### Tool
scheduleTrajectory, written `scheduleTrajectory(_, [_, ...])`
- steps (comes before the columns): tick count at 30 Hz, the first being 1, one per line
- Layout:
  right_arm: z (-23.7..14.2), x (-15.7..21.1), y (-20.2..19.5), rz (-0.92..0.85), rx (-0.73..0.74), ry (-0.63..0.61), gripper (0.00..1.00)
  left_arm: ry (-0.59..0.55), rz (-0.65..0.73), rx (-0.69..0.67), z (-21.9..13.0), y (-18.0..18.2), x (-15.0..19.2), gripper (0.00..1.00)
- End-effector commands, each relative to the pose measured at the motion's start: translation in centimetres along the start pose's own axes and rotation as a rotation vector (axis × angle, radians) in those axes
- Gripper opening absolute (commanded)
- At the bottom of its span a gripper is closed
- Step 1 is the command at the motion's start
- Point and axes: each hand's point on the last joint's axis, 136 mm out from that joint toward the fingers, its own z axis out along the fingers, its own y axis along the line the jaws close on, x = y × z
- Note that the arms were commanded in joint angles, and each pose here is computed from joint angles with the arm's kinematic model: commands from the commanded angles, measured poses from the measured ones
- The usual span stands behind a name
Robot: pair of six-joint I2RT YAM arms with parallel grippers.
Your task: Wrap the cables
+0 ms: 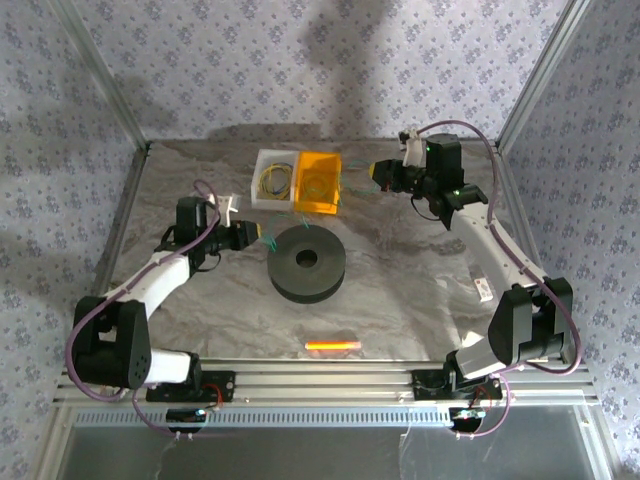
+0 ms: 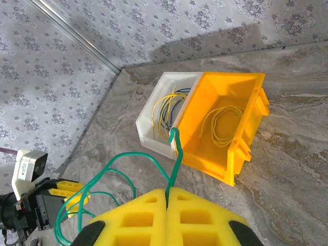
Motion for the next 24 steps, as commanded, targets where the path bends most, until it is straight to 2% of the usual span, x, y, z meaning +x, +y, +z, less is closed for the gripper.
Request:
scheduleTrajectory(1, [-0.2, -0.5, 1.2, -0.006, -0.039, -0.01, 0.0, -0.019, 0.003, 0.015, 0.2, 0.1, -0.4, 0.23])
scheduleTrajectory(10, [-0.2, -0.5, 1.2, -0.006, -0.035, -0.011, 0.0, -0.03, -0.008, 0.034, 0.1, -0.2, -0.3, 0.21])
scheduleTrajectory(17, [0.0, -0.6, 1.2, -0.001, -0.036, -0.015, 0.0, -0.02, -0.016, 0.001, -0.1, 0.4, 0.6, 0.28])
scheduleTrajectory(24, [-0.1, -0.8, 1.3, 0.005, -0.047, -0.022, 0.0, -0.016, -0.03, -0.013, -0.1, 0.9, 1.0, 0.29])
